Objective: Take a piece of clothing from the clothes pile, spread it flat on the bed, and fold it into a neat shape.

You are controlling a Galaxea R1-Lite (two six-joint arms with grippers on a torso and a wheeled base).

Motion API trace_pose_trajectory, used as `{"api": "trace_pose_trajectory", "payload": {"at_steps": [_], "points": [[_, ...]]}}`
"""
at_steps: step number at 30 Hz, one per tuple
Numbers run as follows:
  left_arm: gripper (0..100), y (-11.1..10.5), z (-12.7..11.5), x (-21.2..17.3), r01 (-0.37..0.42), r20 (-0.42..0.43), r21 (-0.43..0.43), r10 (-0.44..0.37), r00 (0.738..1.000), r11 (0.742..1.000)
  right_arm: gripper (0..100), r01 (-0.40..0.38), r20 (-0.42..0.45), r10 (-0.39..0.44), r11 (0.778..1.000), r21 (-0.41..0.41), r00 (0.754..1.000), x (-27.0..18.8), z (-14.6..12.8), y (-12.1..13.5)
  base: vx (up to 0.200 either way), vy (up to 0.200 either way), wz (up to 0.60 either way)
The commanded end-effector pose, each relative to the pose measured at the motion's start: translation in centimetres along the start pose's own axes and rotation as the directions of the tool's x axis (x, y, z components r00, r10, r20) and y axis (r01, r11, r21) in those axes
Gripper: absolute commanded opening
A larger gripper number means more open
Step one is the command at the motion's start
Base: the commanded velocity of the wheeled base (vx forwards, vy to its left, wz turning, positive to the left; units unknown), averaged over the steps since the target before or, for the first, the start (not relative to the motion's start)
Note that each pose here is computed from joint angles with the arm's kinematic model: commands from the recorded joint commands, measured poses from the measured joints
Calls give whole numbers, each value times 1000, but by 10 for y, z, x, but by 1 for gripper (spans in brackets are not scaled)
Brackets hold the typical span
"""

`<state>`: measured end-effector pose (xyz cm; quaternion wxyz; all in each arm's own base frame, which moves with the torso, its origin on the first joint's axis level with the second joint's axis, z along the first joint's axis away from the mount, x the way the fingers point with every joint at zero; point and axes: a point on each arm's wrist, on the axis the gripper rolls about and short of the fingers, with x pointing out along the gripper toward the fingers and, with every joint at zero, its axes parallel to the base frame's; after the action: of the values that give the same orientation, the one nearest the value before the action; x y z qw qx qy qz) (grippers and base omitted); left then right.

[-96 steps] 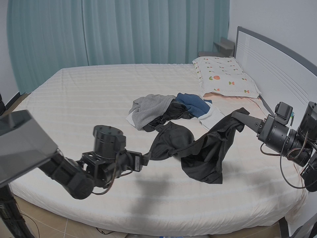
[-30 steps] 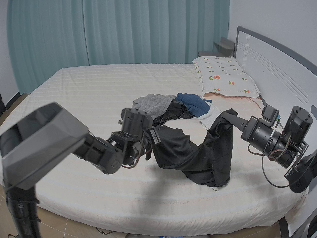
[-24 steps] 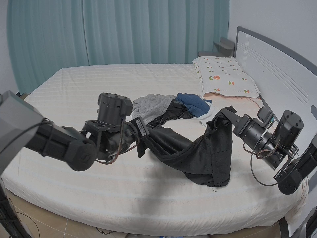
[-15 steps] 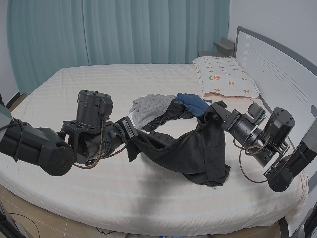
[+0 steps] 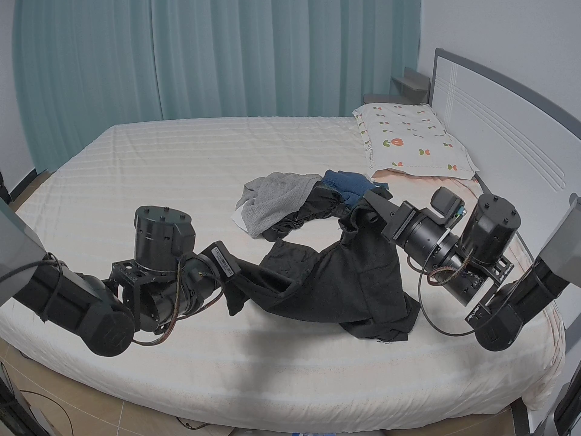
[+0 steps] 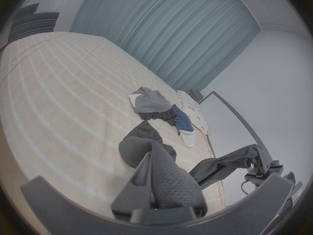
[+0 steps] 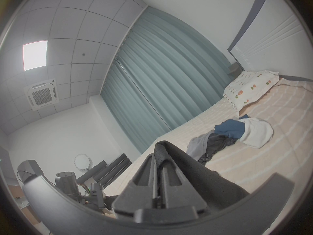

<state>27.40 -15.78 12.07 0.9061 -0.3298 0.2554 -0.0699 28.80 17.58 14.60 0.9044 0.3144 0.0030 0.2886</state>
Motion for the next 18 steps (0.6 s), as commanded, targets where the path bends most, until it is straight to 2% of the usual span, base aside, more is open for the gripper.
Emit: {"api": "trace_pose_trajectory", "payload": {"at_steps": [1,6,13,18], "points": [[0,18,-9,-7,-43,-37,-1,43,998,999,0,18,-52,-18,1000,3,998,5,-19,-8,-200,0,0],[0,25,-11,-7,-40,-40,-12,39,998,999,0,23,-56,-23,1000,3,998,3,-19,-8,-200,0,0],[0,33,-5,-7,-30,-30,-34,29,999,999,0,12,-64,-11,1000,6,998,0,-22,-1,0,0,0],[0,35,-1,-6,-37,-21,-89,36,999,995,0,18,-71,-18,1000,6,997,0,-23,-2,0,0,0]]}}
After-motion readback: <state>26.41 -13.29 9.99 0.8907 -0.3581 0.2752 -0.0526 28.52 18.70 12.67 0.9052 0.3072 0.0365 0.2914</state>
